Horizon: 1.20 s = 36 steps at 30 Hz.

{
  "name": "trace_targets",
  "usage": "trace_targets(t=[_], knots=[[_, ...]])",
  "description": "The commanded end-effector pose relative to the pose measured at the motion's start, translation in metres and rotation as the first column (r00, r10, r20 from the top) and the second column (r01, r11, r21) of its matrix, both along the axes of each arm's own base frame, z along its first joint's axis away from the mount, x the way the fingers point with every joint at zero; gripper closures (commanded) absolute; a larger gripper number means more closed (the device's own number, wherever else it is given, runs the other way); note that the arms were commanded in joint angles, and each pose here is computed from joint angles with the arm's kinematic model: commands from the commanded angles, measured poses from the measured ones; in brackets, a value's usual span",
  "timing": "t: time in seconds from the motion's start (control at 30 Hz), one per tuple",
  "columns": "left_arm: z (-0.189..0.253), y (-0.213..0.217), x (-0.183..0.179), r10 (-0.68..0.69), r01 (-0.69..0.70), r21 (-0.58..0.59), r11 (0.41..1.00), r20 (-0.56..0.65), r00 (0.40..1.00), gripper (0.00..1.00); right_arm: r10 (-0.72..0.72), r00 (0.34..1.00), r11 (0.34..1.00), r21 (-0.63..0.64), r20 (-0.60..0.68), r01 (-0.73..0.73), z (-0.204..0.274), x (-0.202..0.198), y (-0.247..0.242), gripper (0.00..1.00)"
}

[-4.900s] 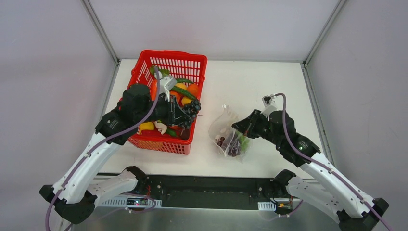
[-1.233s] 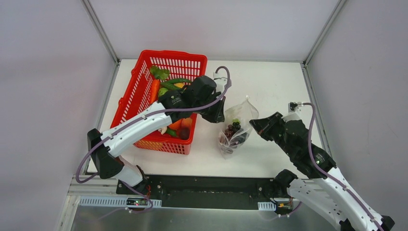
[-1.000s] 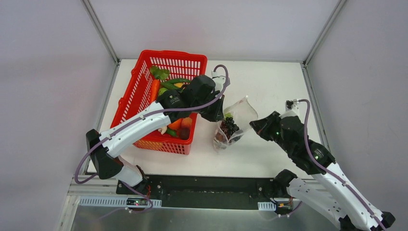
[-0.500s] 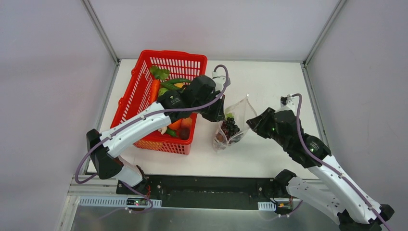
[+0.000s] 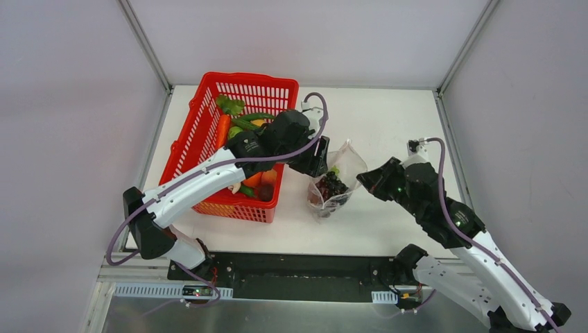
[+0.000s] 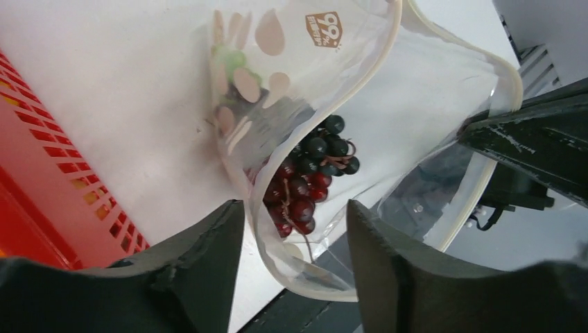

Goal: Place the food in the zip-top bag and seal the zipper
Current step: Adjust the zipper food storage bag at the center of the board, then pick up the fake fruit from the bin.

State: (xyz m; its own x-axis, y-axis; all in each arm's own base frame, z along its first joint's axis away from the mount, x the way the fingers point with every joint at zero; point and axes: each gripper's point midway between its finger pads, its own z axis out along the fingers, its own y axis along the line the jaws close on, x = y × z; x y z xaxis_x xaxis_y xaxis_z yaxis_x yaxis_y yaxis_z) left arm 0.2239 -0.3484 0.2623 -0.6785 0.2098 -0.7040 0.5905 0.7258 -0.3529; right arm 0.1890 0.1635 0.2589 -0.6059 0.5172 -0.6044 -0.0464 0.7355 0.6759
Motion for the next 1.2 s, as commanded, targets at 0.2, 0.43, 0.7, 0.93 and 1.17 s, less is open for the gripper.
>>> trace_targets(t=[0.2,0.43,0.7,0.93,1.17], knots=[[0.058,0.04,0.007,0.071,-0.065,-0.036,0.997,0.215,0.974,0.13,0.023,0.999,0.996,0.086,0.045,-0.027,0.008,0.008,0.016,1.0],[0.066,0.103,0.02,0.201,-0.213,0.006,0.977,0.307,0.93,0.02,0.017,0.999,0.995,0.098,0.04,-0.021,0.005,0.01,0.018,1.0],[0.036,0.187,0.053,0.433,-0.448,0.005,0.894,0.248,0.867,0.01,0.022,0.999,0.995,0.097,0.041,-0.026,0.007,0.01,0.019,1.0],[-0.034,0.218,0.067,0.531,-0.537,0.112,0.836,0.077,0.844,0.01,0.029,0.999,0.994,0.104,0.034,-0.032,0.005,0.009,0.02,1.0],[-0.1,0.208,0.073,0.487,-0.458,0.223,0.861,-0.095,0.868,0.01,0.026,0.999,0.994,0.107,0.041,-0.031,0.007,0.008,0.019,1.0]])
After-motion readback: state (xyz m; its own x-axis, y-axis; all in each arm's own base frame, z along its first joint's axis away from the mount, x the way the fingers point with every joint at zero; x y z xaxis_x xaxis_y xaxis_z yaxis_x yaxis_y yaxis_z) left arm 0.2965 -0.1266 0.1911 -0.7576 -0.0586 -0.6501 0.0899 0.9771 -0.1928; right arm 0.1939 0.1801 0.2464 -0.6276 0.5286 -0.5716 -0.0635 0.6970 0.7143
